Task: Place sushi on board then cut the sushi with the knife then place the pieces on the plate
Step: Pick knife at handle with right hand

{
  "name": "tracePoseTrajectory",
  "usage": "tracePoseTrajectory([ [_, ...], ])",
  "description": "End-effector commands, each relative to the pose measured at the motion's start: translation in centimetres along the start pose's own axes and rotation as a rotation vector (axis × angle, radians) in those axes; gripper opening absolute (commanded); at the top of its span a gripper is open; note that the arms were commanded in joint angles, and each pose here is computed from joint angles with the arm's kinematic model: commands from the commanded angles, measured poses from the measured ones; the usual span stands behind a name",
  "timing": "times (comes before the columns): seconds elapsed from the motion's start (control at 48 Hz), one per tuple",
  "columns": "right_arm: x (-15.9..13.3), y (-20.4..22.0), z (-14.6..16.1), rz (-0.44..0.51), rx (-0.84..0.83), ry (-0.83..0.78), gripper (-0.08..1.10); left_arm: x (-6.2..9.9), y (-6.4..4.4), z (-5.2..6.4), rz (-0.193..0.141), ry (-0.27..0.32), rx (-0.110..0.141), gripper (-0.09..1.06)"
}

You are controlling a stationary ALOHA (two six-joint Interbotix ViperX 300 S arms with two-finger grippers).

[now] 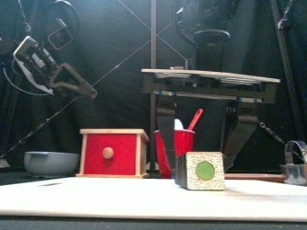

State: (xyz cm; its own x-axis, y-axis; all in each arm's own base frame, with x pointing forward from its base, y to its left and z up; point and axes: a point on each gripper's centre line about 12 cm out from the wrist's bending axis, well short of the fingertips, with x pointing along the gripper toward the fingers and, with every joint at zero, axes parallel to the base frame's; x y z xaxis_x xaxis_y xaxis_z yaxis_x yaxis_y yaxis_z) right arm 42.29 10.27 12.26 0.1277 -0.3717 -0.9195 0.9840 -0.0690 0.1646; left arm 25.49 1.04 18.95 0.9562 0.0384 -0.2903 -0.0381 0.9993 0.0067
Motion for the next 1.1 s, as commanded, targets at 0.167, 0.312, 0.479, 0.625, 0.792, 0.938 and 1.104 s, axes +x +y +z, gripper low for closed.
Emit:
tracePoseTrajectory([
  [0.167, -3.8, 0.5, 1.5, 0.075, -0.023, 0.001, 0.92, 0.1, 0.0, 0.6, 0.0, -0.017, 0.0, -0.02],
  [0.312, -6.4, 0.8, 3.2, 0.152, -0.109, -0.02, 0.92, 0.1, 0.0, 0.5, 0.001, -0.012, -0.003, -0.02],
  [0.479, -9.5, 0.6, 5.7, 0.241, -0.248, -0.062, 0.92, 0.0, 0.0, 0.7, 0.001, -0.017, -0.008, -0.02],
  [0.625, -11.7, -0.2, 8.0, 0.294, -0.377, -0.074, 0.92, -0.1, 0.0, 0.8, -0.001, -0.021, -0.007, -0.02],
  [0.792, -13.4, -1.0, 12.2, 0.358, -0.492, -0.058, 0.92, -0.1, 0.0, 0.9, 0.001, -0.026, -0.008, -0.02],
  [0.938, -14.5, -2.2, 16.4, 0.411, -0.543, -0.039, 0.91, -0.2, 0.0, 1.0, 0.001, -0.031, -0.008, -0.02],
  [1.104, -15.5, -4.5, 21.8, 0.455, -0.58, -0.05, 0.91, -0.4, 0.0, 1.5, 0.001, -0.052, -0.009, -0.02],
])
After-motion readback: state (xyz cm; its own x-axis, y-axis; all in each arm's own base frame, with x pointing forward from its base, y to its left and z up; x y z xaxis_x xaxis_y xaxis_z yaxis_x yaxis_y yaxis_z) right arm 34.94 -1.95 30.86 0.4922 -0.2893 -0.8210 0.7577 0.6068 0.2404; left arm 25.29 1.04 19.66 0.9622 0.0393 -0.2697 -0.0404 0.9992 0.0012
